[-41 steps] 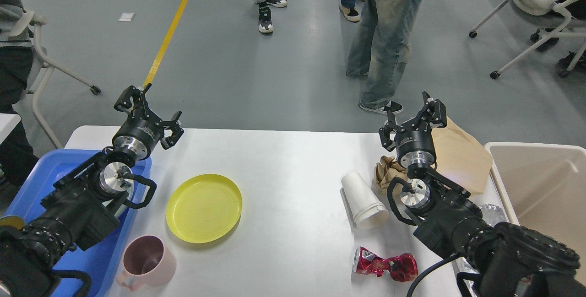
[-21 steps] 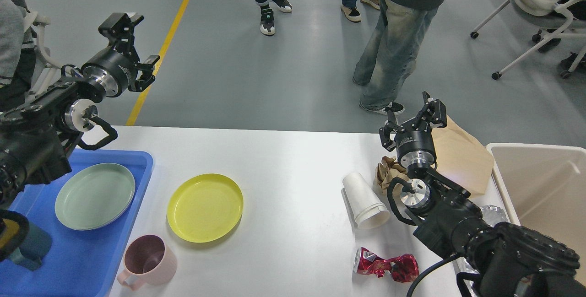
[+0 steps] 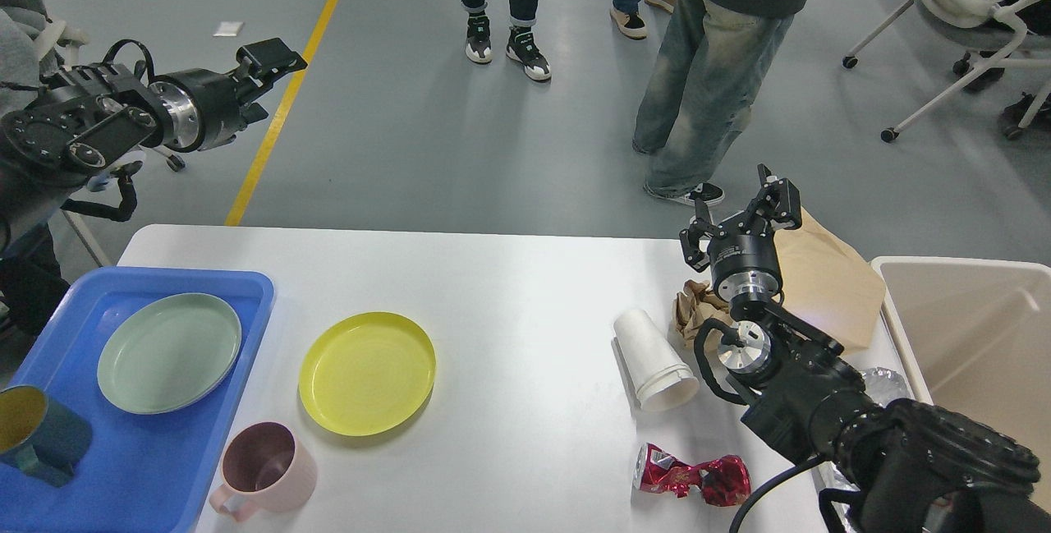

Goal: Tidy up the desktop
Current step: 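Raise the left gripper up and away from the blue tray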

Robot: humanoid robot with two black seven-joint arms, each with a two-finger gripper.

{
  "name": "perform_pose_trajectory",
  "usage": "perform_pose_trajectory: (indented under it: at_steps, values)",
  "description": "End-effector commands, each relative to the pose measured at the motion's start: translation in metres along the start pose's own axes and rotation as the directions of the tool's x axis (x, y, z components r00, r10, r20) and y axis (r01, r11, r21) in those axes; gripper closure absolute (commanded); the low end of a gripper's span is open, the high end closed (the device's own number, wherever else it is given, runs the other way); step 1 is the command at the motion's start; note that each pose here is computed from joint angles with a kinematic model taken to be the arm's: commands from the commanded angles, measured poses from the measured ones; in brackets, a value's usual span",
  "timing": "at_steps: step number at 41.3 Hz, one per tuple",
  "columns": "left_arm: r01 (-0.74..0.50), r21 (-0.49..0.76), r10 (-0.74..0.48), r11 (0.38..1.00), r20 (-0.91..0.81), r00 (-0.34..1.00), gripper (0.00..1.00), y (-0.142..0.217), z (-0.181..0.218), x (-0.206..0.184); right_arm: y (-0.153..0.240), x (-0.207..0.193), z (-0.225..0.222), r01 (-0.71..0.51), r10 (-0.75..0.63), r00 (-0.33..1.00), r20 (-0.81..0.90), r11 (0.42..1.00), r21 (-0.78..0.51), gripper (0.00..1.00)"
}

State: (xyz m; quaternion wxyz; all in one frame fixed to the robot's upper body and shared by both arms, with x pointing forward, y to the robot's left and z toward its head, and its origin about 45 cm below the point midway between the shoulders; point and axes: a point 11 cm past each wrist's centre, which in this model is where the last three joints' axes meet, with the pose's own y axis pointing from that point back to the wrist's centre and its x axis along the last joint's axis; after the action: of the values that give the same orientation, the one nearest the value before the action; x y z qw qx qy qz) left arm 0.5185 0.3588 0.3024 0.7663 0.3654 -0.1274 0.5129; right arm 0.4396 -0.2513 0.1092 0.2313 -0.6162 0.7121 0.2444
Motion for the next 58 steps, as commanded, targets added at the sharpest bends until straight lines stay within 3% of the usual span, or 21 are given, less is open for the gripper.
perform_pose_trajectory:
  at_steps: [1,4,6,9,16,22,29,31,35,46,50,58]
  values:
    - [0.072,0.03,-0.075,0.997,0.096,0.993,0.02,0.01,0.018,-0.002,0.0,-0.001,0.0,0.002,-0.002,1.0,0.001,1.0,0.0,0.0]
    - [0.141,0.058,-0.148,0.988,0.132,0.98,0.02,0.02,0.026,-0.011,0.0,-0.001,0.0,0.003,-0.003,1.0,0.002,1.0,0.0,0.0]
    - [0.222,0.16,-0.252,0.962,0.205,0.946,0.02,0.036,0.02,-0.026,0.0,-0.001,0.0,0.003,-0.003,1.0,0.002,1.0,0.0,0.0]
    - [0.253,0.257,-0.317,0.933,0.253,0.914,0.02,0.047,0.007,-0.033,0.0,-0.001,0.0,0.003,-0.003,1.0,0.002,1.0,0.0,0.0]
    - [0.404,0.357,-0.494,0.842,0.209,0.844,0.02,0.069,-0.004,-0.074,-0.001,-0.003,0.001,0.006,-0.006,1.0,0.004,1.0,-0.001,0.0]
    - [0.431,0.407,-0.541,0.805,0.207,0.815,0.02,0.093,0.013,-0.053,0.0,-0.004,0.002,0.007,-0.007,1.0,0.006,1.0,-0.002,0.0]
    - [0.454,0.452,-0.591,0.768,0.228,0.773,0.02,0.095,0.027,-0.06,0.0,-0.004,0.002,0.007,-0.007,1.0,0.006,1.0,-0.002,0.0]
    - [0.424,0.455,-0.572,0.783,0.26,0.778,0.02,0.099,0.04,-0.049,0.0,-0.004,0.002,0.007,-0.007,1.0,0.006,1.0,-0.002,0.0]
    - [0.438,0.49,-0.619,0.753,0.304,0.724,0.02,0.108,0.07,-0.058,0.0,-0.004,0.002,0.007,-0.007,1.0,0.006,1.0,-0.002,0.0]
    - [0.498,0.534,-0.683,0.683,0.227,0.694,0.02,0.122,0.065,-0.061,0.0,-0.004,0.002,0.007,-0.007,1.0,0.006,1.0,-0.002,0.0]
    - [0.563,0.541,-0.735,0.625,0.165,0.657,0.02,0.128,0.06,-0.075,0.0,-0.004,0.002,0.007,-0.007,1.0,0.006,1.0,-0.002,0.0]
    - [0.679,0.581,-0.838,0.448,0.009,0.546,0.02,0.144,0.052,-0.093,0.0,-0.005,0.002,0.008,-0.008,1.0,0.007,1.0,-0.003,0.0]
